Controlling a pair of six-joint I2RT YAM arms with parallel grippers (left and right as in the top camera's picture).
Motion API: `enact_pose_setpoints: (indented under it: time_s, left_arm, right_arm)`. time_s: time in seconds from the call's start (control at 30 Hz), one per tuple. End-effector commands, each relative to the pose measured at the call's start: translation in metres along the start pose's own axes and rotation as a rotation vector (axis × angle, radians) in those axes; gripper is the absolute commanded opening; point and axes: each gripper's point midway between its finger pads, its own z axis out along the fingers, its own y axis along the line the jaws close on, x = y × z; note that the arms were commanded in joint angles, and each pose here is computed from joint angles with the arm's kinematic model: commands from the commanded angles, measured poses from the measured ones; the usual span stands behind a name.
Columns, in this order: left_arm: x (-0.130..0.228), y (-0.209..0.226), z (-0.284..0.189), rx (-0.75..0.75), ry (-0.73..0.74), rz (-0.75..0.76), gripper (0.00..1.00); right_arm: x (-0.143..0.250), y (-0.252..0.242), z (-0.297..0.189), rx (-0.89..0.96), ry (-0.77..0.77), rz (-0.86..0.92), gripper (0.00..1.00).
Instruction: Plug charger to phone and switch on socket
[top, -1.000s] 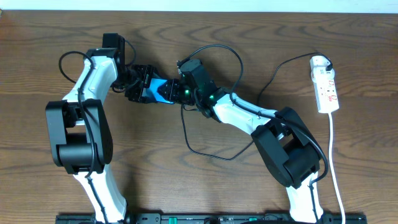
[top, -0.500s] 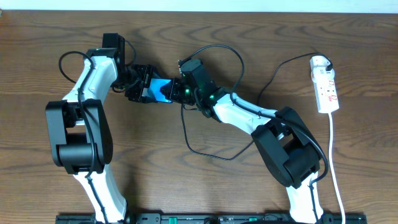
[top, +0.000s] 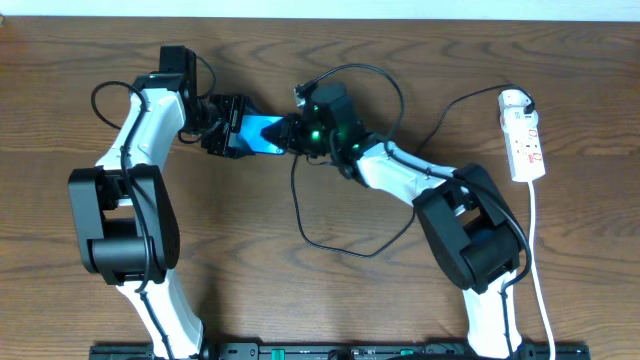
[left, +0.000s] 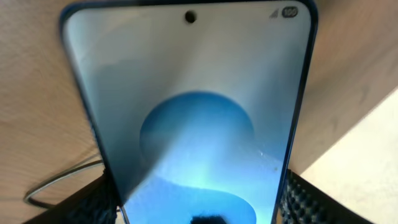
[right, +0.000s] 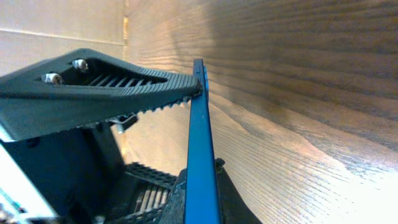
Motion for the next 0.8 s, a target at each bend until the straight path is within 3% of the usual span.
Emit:
enact_pose_setpoints:
  time_s: [0.0,0.13,0.23,0.27,0.4,0.77]
  left_arm:
    - [-0.007,-0.005,-0.007,0.035,-0.007,0.116,0.87]
    - [-0.010,-0.021,-0.018,0.128,0.036,0.204,0.96]
    - [-0.006,-0.039,-0.030,0.243,0.096,0.332,0.96]
    - [0.002,-0.054,-0.039,0.332,0.139,0.441,0.96]
    - [0.019,-0.073,-0.050,0.449,0.204,0.578,0.96]
    - [0.024,-0.076,-0.049,0.457,0.219,0.566,0.96]
  right_arm:
    - [-0.037,0.004,-0.021,-0.048,-0.053,0.043,0.01]
    - [-0.045,-0.001,-0.029,-0.058,-0.052,0.053,0.01]
    - [-0.053,-0.004,-0.034,-0.057,-0.069,0.058,0.01]
    - [-0.059,-0.004,-0.038,-0.065,-0.085,0.069,0.01]
    - [-0.076,0.001,-0.046,-0.106,-0.130,0.163,0.01]
    - [-0.114,0.007,-0.057,-0.180,-0.303,0.507,0.02]
